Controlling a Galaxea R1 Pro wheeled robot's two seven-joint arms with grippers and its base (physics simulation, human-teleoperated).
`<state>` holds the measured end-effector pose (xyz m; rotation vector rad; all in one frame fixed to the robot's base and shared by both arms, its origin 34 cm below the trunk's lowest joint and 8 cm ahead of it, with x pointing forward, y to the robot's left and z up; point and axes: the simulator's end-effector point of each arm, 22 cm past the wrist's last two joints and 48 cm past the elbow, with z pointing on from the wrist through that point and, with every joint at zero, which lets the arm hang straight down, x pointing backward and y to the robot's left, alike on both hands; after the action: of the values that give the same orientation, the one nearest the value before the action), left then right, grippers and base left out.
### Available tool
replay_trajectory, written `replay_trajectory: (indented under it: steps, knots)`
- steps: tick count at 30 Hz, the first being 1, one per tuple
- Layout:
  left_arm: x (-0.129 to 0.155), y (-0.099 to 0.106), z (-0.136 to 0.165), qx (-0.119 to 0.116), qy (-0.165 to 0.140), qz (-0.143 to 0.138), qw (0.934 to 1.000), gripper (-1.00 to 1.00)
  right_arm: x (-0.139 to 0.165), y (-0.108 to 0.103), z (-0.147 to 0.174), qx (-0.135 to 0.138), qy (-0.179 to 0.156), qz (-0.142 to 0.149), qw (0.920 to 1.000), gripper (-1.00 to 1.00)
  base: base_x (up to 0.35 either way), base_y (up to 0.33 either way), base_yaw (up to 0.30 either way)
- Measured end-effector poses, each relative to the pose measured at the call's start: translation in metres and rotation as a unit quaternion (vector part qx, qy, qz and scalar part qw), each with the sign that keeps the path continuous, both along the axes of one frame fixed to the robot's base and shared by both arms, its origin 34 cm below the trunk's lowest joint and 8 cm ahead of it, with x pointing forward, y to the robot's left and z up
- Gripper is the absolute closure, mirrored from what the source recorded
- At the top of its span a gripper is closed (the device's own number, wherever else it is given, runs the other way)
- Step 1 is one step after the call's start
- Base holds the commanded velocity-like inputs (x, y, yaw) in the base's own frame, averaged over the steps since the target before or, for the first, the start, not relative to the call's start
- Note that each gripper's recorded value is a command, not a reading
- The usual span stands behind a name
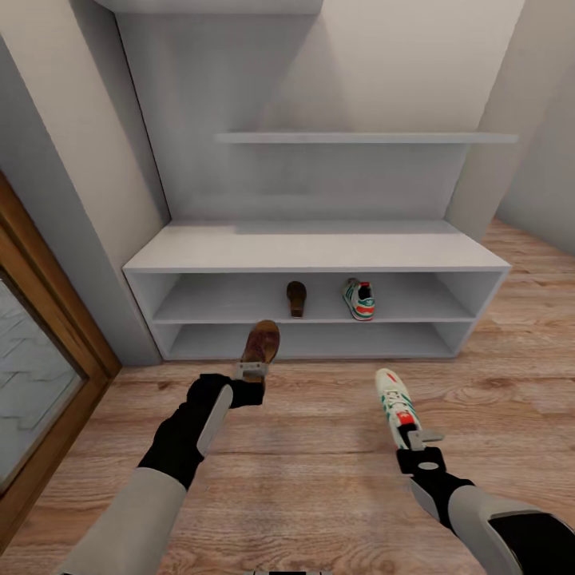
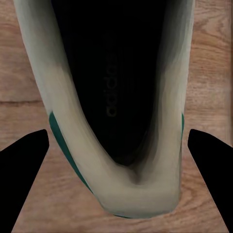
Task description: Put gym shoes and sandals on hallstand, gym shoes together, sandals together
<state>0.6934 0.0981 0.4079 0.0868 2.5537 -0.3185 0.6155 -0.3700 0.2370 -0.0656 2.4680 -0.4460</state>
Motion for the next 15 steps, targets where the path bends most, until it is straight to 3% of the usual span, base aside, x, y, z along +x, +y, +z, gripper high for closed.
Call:
replay_trajectory:
  steps: [5,8,15]
  knots:
    - [0.000,-0.001,0.020,-0.003,0.002,-0.007,1.0000,1.00,-0.002,-0.017,0.002,-0.010,0.001,-0.006,0.9999,1.00,0.000,0.000,0.000]
    - [0.002,0.015,0.020,-0.024,0.015,0.022,0.9994,1.00,-0.005,-0.047,0.007,-0.026,0.002,-0.018,0.9995,1.00,0.000,0.000,0.000]
    - [0.001,0.028,0.015,-0.049,0.029,0.050,0.9971,1.00,-0.010,-0.084,0.014,-0.047,0.002,-0.031,0.9984,1.00,0.000,0.000,0.000]
